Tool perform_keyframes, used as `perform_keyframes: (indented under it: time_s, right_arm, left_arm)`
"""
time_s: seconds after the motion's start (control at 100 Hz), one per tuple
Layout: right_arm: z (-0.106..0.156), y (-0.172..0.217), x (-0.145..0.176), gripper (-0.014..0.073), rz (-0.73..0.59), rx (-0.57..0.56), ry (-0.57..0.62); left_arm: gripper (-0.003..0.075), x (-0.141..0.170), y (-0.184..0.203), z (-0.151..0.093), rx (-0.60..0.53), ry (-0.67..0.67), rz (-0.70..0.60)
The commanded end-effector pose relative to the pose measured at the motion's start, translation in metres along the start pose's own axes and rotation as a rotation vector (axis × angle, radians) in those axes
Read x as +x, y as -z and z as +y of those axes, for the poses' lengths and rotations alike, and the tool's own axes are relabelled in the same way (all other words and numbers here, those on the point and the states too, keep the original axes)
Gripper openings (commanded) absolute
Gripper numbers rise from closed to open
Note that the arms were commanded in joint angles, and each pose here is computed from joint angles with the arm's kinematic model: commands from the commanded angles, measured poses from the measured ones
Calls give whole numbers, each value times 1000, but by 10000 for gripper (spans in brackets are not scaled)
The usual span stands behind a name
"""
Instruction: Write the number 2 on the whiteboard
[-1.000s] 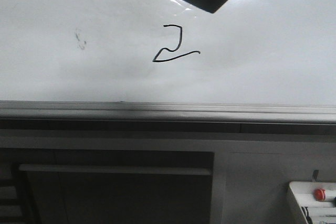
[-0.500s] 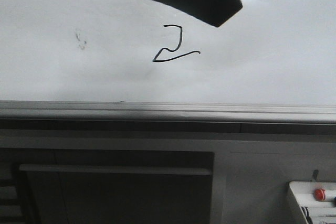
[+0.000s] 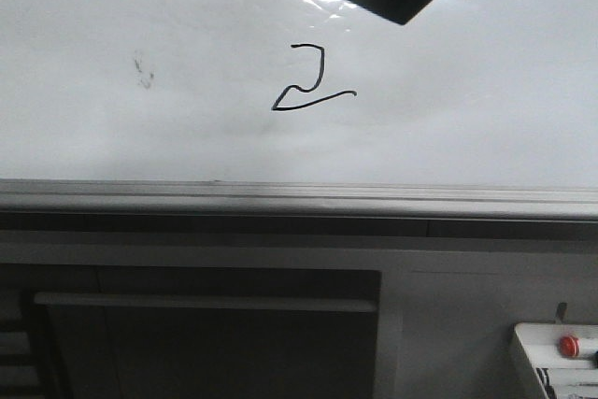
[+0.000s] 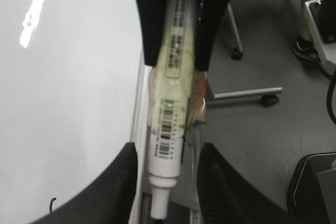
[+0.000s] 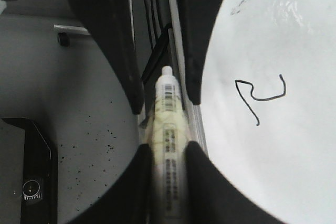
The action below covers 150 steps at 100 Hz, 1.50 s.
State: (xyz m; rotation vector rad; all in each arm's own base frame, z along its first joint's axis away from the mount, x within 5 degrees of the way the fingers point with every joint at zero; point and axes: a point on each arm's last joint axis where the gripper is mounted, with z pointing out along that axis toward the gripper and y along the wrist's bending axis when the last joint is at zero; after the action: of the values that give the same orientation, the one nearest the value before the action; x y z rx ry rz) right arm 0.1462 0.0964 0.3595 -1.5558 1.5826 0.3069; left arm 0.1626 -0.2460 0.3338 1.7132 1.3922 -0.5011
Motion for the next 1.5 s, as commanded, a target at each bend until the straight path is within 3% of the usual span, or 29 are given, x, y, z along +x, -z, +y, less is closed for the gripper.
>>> perform_keyframes:
  time_s: [0.0,0.28,0.74,0.96,1.03,1.12,1.27,1.49]
  right_arm:
    - [-6,7,-11,36,-61,58,0]
    - [-6,7,-11,36,-65,57,-5]
    - [-3,7,-11,48,-62,34,-5]
    - [-3,7,-11,272,-62,33,-9]
    - [-4,7,-11,307,-62,35,-9]
    - [-5,11,-13,307,-73,86,-4]
    - [-4,35,-22,306,-135,280,-30]
    - [20,80,-31,302,-212,477,-95]
  left_arm:
    - [221,-18,12,5,-63,11,-80]
    - [80,-18,12,5,-65,11,-81]
    - [-8,-18,12,5,-65,15,-83]
    - [-18,-20,12,5,-59,44,-101]
    - [-18,-20,12,5,-63,44,-102]
    - [-18,-19,13,7,-72,54,-104]
    - [-18,-18,28,14,-125,109,-117]
    - [-18,7,76,24,-314,247,-124]
